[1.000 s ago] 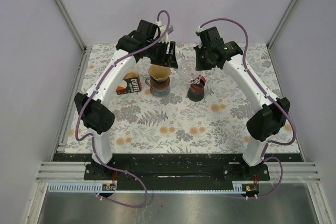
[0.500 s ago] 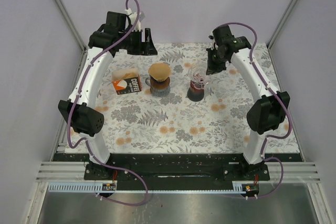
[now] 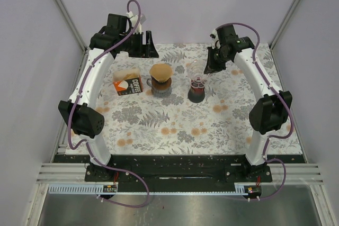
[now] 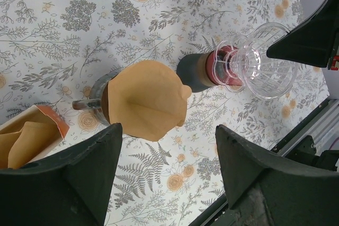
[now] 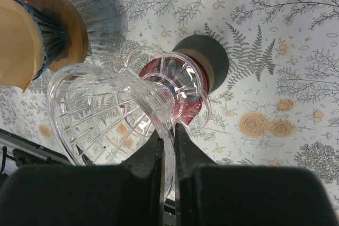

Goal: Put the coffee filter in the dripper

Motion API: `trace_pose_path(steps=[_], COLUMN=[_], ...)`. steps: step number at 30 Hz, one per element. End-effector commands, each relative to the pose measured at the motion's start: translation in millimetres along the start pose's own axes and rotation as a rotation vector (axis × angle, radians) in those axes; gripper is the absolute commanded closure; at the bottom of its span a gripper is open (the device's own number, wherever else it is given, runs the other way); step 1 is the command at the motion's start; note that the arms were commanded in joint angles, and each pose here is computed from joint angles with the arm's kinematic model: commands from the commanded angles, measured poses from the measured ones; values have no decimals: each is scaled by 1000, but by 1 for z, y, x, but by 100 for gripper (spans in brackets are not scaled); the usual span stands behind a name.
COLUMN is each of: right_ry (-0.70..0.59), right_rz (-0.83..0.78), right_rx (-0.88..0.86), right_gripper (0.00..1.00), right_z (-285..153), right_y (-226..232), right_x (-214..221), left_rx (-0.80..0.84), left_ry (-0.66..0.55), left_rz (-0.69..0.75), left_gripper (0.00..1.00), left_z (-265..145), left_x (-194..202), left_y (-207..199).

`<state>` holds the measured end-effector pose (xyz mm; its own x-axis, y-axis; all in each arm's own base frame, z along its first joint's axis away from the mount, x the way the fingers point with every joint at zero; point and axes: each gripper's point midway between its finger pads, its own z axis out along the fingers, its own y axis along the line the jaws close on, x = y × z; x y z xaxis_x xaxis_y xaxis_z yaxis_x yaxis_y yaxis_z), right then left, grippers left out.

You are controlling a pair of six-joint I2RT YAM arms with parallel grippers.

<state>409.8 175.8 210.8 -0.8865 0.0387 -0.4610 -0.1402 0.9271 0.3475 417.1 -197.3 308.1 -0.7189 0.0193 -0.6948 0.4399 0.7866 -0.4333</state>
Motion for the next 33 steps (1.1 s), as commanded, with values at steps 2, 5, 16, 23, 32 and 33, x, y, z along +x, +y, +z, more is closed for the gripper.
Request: trace_pose_path(steps=[2,5,16,23,32,33], right_ry=[-24,-12,32,9,-84,-109], right_rz=[15,27,54,49,13,8], right_rx=[-51,-60,-71,-68,-92,-81], right_gripper=[100,100,89,50,28,26], right_z=[-1,2,8,0,-27,-32], right_y=[5,2,-1,0,13,12], right_x=[-7,-4,3,-4,-27,-33], left_rx=[36,38,39,36,-73,-114], left_ry=[-83,-84,-90,-89,-112,-110], left_rz=[45,45,49,55,97,96], left_gripper=[25,25,25,24,19,18], left_z=[-21,-21,-23,-23,-36,-38], left_x=[-19,-19,-20,-19,-23,-22], left_y=[-13,-13,-14,-12,29,42])
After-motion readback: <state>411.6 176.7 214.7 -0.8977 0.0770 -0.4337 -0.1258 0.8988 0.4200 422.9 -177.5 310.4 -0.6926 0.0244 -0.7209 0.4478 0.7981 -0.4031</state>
